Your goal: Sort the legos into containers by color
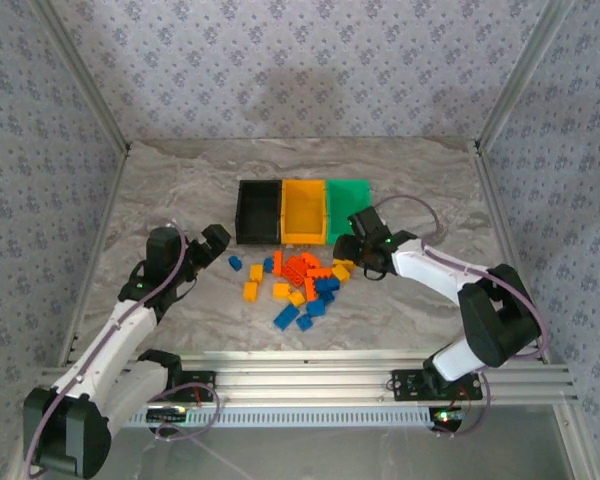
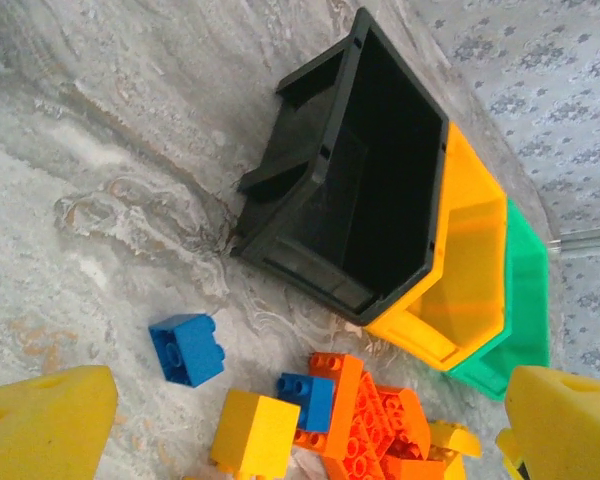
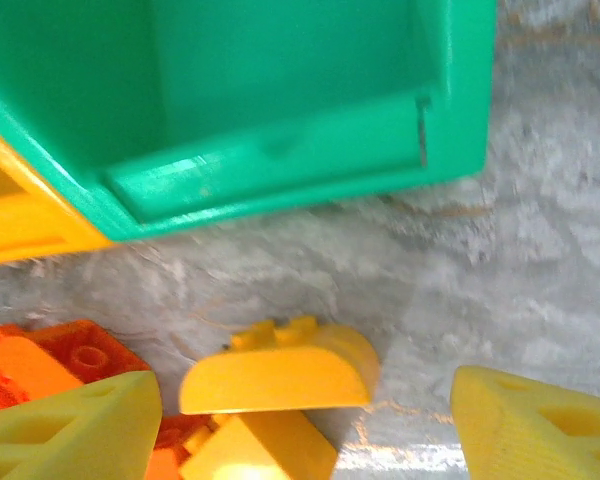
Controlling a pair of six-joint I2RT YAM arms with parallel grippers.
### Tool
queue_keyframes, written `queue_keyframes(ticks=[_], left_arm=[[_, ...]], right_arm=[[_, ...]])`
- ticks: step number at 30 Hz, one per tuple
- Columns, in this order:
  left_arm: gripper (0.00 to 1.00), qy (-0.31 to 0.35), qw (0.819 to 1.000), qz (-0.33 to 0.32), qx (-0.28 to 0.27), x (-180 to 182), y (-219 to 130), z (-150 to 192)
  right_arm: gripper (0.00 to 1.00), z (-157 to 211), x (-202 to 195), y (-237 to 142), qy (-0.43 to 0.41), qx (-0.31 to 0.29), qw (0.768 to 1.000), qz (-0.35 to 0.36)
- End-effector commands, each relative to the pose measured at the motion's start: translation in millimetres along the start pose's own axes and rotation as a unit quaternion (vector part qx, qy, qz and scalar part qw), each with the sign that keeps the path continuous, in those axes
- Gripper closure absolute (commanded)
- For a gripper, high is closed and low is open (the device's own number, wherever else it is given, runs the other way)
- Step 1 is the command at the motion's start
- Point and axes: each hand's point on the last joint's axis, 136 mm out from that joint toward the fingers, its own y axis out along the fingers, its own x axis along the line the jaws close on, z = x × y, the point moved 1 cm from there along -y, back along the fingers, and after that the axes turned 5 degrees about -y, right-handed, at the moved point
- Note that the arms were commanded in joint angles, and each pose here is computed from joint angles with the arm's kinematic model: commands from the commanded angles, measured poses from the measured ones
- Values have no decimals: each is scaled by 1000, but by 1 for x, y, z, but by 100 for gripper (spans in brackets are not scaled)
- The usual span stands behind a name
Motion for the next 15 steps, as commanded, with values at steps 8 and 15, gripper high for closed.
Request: queue_keyframes(ticks=[8,15], left_arm=[[0,-4,1000,17,14,1,-2,10],[0,-6,1000,15,15,4,-1,12]], right_arm=[[17,4,9,20,38,-12,998,41],[18,16,16,26,24,6,999,40]])
